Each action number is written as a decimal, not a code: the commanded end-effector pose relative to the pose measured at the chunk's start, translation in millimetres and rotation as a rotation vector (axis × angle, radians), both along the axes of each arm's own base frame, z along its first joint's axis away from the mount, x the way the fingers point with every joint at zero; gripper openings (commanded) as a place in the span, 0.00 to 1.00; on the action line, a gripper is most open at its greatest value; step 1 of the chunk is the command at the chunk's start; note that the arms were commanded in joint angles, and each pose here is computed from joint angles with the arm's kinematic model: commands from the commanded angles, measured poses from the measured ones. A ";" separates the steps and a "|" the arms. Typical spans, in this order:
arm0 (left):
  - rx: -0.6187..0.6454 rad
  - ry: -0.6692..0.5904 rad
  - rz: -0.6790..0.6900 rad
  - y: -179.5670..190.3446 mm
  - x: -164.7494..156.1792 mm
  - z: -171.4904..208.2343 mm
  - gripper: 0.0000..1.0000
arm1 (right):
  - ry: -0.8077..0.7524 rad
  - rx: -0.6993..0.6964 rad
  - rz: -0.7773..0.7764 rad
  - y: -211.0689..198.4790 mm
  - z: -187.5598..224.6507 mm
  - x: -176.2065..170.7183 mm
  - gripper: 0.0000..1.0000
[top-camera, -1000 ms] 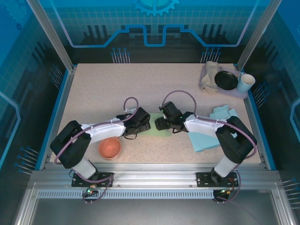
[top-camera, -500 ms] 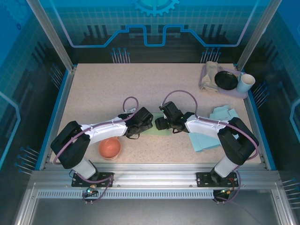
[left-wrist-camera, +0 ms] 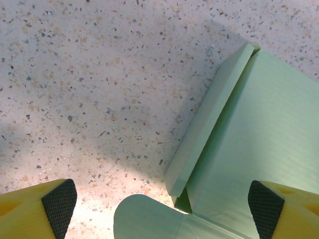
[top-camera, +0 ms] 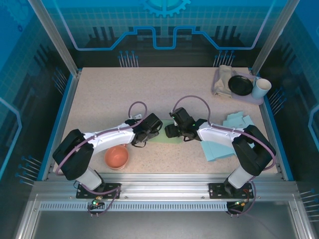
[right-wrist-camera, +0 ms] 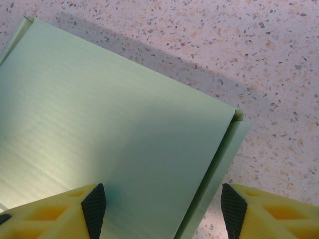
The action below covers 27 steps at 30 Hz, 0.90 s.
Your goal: Fold the paper box
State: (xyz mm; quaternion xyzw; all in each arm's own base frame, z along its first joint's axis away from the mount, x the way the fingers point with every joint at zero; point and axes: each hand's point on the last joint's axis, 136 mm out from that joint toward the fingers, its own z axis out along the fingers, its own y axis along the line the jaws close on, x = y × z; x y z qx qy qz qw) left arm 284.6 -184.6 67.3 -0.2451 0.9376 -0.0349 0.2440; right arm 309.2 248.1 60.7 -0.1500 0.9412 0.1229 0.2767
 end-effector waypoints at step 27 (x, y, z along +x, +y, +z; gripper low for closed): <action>-0.081 0.057 0.017 -28.3 7.8 -29.2 0.86 | 0.033 -0.057 0.022 -1.7 -15.7 -9.2 0.65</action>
